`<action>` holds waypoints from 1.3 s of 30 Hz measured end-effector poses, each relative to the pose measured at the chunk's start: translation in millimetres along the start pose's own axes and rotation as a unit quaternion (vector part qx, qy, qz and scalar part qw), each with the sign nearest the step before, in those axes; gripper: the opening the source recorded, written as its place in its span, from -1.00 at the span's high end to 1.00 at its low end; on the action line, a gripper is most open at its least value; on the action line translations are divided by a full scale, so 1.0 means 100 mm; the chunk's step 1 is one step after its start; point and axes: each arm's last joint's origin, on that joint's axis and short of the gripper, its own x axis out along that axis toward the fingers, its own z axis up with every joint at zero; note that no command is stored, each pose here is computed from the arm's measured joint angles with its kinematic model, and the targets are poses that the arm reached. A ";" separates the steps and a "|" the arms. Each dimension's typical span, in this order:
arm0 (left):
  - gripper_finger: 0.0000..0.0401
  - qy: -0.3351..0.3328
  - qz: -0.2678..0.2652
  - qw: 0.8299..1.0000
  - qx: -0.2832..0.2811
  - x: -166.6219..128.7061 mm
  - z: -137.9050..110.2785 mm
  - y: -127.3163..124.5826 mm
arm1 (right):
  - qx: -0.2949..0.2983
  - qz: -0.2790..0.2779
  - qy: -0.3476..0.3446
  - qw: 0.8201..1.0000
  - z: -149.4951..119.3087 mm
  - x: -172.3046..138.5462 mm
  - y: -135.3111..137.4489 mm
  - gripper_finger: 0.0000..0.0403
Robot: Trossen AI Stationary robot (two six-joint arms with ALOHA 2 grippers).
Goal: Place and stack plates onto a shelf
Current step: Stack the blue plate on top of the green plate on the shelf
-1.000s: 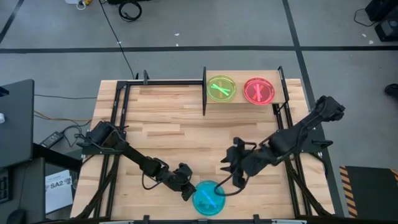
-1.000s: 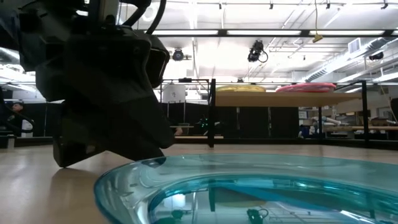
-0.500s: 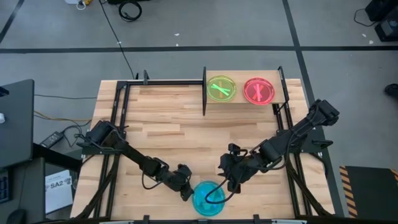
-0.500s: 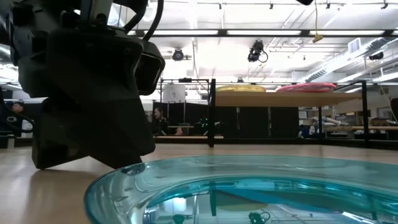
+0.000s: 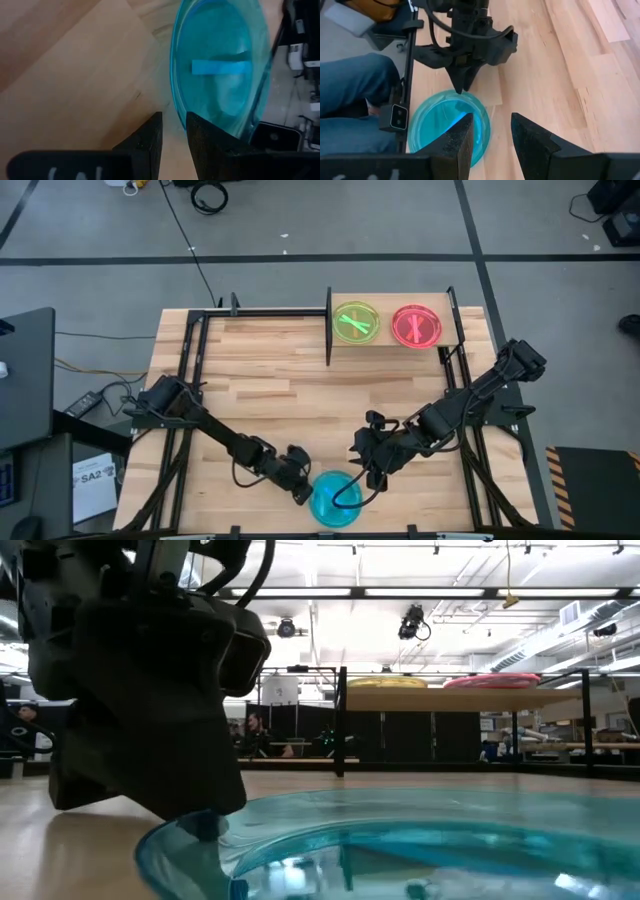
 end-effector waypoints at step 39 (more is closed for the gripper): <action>0.97 -0.008 0.009 1.000 0.027 0.09 0.05 -0.09 | 0.017 0.010 -0.013 1.000 0.04 0.01 0.00 0.31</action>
